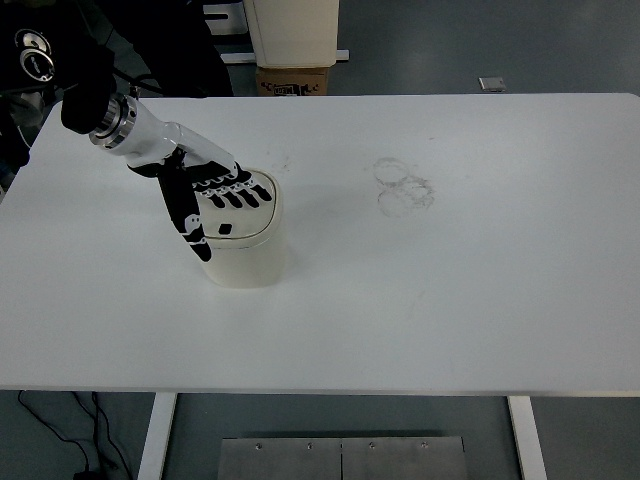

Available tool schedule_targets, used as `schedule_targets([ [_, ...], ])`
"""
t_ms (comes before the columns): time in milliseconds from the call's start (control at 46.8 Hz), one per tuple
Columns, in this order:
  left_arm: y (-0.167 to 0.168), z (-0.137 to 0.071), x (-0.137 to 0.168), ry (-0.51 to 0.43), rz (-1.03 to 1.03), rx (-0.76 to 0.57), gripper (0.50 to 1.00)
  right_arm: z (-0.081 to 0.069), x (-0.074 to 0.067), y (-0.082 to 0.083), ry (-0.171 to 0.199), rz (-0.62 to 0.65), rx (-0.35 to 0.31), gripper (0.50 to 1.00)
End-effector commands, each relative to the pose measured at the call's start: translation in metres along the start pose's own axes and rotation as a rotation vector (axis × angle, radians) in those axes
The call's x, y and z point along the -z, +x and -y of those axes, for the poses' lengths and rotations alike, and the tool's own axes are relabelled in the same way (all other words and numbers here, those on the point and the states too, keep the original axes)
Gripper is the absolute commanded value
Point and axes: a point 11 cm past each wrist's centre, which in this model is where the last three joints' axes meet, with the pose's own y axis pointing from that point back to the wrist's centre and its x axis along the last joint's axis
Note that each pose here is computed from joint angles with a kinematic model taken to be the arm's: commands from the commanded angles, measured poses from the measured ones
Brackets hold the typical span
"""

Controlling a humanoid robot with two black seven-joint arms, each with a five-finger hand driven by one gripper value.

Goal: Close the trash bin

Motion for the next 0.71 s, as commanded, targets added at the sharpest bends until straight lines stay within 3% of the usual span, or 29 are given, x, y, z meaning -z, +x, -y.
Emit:
schedule_targets([
  [0,0.004,-0.002,0.001,-0.008,-0.014,-0.013,1.0,0.0,0.0,0.0,-0.001,0.0,0.0,0.991],
  [427,0.059,-0.038,0.01,-0.132,-0.24,-0.194,1.0,0.0,0.0,0.0,0.001,0.0,0.0,0.991],
  [684,0.077,-0.042,0.034,-0.208,-0.409,-0.258,1.0,0.0,0.0,0.0,0.001,0.0,0.0,0.991],
])
